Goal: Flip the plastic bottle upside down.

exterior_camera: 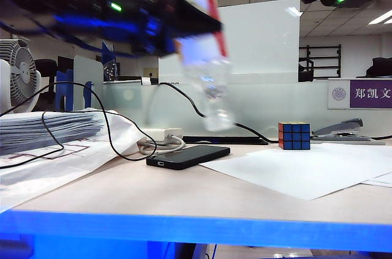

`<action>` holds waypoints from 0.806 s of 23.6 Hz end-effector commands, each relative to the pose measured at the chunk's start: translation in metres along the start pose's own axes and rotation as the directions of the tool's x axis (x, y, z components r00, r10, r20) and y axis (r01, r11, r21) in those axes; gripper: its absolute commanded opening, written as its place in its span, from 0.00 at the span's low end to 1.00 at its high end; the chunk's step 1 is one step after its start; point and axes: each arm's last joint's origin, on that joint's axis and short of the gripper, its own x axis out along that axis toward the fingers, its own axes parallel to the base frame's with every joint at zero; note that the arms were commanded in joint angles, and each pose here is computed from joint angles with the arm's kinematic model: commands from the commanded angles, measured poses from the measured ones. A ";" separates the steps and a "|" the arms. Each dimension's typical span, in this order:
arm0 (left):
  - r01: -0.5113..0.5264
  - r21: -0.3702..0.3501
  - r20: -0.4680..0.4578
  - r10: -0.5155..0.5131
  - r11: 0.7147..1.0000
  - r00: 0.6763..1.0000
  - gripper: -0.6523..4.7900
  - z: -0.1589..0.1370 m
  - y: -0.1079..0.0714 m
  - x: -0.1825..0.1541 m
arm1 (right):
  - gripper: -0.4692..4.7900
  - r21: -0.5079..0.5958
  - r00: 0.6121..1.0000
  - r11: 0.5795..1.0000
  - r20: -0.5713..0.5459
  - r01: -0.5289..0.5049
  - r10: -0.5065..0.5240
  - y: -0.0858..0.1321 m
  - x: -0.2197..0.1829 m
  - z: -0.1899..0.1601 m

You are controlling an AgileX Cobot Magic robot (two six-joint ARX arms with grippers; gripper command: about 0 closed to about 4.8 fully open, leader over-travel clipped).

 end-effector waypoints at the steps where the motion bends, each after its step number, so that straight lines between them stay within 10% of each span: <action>1: 0.060 0.058 0.013 -0.060 0.997 0.998 0.11 -0.005 0.001 0.029 | 0.07 0.021 1.000 1.000 -0.016 -0.011 0.012 0.004 0.003 0.001; 16: -0.082 0.176 -0.150 0.110 0.981 0.983 0.11 -0.036 0.012 0.053 | 0.07 0.004 1.000 1.000 -0.023 -0.015 0.015 0.008 0.003 0.002; 19: -0.081 0.190 -0.129 0.107 0.978 0.986 0.39 -0.033 0.012 0.054 | 0.07 0.004 1.000 1.000 -0.023 -0.015 0.015 0.008 0.003 0.002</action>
